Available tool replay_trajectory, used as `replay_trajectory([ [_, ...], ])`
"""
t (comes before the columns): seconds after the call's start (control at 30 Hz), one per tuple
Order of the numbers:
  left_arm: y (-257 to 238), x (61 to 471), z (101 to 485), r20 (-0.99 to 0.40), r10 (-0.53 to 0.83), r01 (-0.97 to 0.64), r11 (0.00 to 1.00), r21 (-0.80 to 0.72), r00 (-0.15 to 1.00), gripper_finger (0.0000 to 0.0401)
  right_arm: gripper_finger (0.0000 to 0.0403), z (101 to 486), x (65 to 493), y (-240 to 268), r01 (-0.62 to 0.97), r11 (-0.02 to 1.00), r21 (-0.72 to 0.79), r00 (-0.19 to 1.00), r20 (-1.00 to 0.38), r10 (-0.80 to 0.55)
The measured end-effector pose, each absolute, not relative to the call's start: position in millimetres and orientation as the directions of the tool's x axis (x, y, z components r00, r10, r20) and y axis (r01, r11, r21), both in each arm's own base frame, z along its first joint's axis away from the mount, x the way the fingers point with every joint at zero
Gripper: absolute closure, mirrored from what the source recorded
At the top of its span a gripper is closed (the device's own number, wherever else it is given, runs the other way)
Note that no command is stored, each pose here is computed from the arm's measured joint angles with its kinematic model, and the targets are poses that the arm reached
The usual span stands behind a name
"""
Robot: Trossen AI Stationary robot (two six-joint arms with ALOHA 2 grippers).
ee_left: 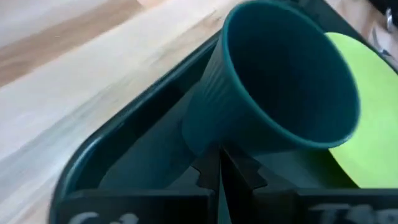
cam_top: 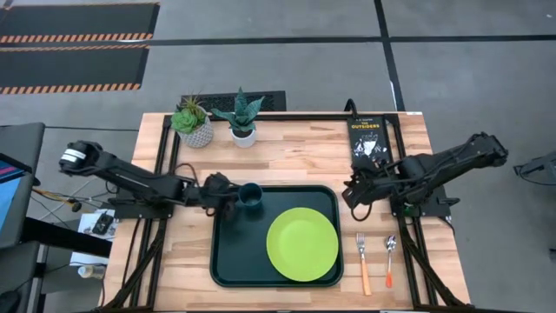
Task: Pick and place plate/cup/fork/spoon on tray
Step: Move the dark green cup on the top of the light green plate, then put the orange spoon on the black tray to the left of the light green plate
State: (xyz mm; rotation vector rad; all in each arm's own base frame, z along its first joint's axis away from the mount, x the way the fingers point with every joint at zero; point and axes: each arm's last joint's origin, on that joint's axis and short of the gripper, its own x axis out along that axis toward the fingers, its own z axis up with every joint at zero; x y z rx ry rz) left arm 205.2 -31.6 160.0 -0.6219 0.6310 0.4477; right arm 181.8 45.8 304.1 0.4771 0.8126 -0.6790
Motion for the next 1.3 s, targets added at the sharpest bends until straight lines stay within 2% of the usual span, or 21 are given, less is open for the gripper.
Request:
replay_trajectory([
  [0.33,-29.9,239.6,158.0,-0.618,0.140,-0.493,0.746,-0.448,0.774,0.0401,0.0241,298.5,186.2,47.5,0.708,0.701,0.086,0.467,-0.802,-0.373],
  [0.87,-19.0,289.3,149.4,-0.622,0.079,-0.423,0.799,-0.428,0.779,0.0401,0.0241,298.2,185.1,47.5,0.706,0.704,0.075,0.459,-0.806,-0.374],
  [1.3,-8.3,292.4,152.8,-0.632,0.085,-0.452,0.773,-0.446,0.770,0.0401,0.0241,298.2,185.1,47.5,0.706,0.704,0.075,0.459,-0.806,-0.374],
])
